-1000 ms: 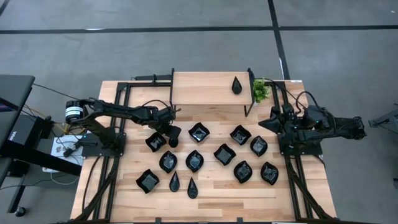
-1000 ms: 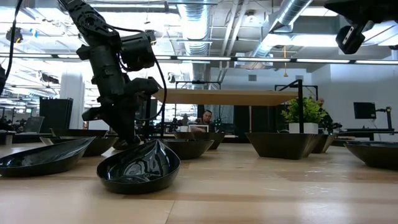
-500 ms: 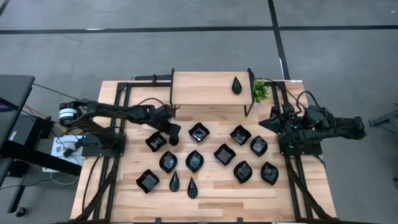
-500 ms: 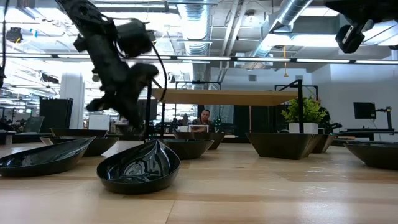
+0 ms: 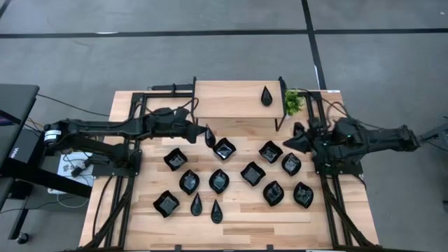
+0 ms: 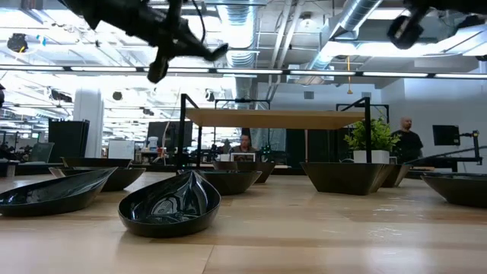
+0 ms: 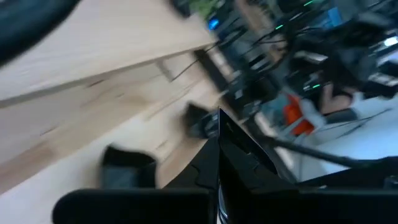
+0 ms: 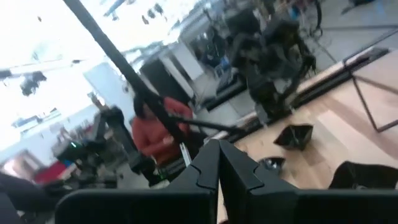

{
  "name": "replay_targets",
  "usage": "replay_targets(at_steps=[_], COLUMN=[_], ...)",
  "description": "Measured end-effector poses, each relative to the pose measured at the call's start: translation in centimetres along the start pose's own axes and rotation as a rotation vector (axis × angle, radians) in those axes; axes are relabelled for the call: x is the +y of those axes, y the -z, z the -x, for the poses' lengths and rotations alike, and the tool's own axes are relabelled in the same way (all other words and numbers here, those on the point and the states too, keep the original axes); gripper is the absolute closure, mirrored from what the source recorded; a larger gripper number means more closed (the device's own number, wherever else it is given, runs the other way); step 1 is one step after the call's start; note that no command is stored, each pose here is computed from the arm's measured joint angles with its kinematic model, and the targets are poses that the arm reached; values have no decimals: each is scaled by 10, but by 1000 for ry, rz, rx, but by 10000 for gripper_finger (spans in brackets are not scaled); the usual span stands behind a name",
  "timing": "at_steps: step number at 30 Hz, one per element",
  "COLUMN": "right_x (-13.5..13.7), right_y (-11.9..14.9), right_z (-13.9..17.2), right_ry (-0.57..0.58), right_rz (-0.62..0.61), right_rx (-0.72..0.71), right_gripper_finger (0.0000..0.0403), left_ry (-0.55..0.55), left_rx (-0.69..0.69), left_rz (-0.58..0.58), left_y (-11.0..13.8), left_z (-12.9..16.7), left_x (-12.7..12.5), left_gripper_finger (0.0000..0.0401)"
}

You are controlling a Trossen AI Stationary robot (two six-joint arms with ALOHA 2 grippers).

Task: Pick & Place Mini shaped plates
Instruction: Stack the drop-shaped plate on top of the other drop-shaped plates on the shelf

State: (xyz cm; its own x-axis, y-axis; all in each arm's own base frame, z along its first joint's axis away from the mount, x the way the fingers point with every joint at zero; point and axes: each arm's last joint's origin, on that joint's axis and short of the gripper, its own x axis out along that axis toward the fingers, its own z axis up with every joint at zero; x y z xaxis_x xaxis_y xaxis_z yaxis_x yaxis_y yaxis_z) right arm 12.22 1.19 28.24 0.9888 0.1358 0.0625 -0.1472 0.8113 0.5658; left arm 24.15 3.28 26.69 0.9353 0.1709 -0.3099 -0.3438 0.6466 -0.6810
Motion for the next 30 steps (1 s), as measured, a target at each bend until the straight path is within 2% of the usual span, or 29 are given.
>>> replay_targets(at_steps=[3,7,9,13,17,24,30], right_x=[11,30,38,50,58,68,66], right_y=[-11,-33,-43,-57,-62,-77,-86], right_z=[-21,-52,-69,-100,-135,-189,-216], right_ry=[-1,18,80,278,434,572,629], right_rz=[55,157,201,257,359,504,513], right_rx=[47,100,154,303,409,388,376], right_gripper_finger=[401,401,402,402,402,403,401], left_ry=[38,28,23,-14,-47,-48,-30], left_rx=[-54,-133,-174,-237,-273,-297,-283], left_rz=[-11,-55,-78,-123,-173,-230,-239], left_y=[2,4,3,0,-3,-6,-2], left_z=[-1,1,1,2,3,4,5], left_x=[-10,-18,-20,-21,-22,-27,-31], left_gripper_finger=[396,396,396,396,396,396,396])
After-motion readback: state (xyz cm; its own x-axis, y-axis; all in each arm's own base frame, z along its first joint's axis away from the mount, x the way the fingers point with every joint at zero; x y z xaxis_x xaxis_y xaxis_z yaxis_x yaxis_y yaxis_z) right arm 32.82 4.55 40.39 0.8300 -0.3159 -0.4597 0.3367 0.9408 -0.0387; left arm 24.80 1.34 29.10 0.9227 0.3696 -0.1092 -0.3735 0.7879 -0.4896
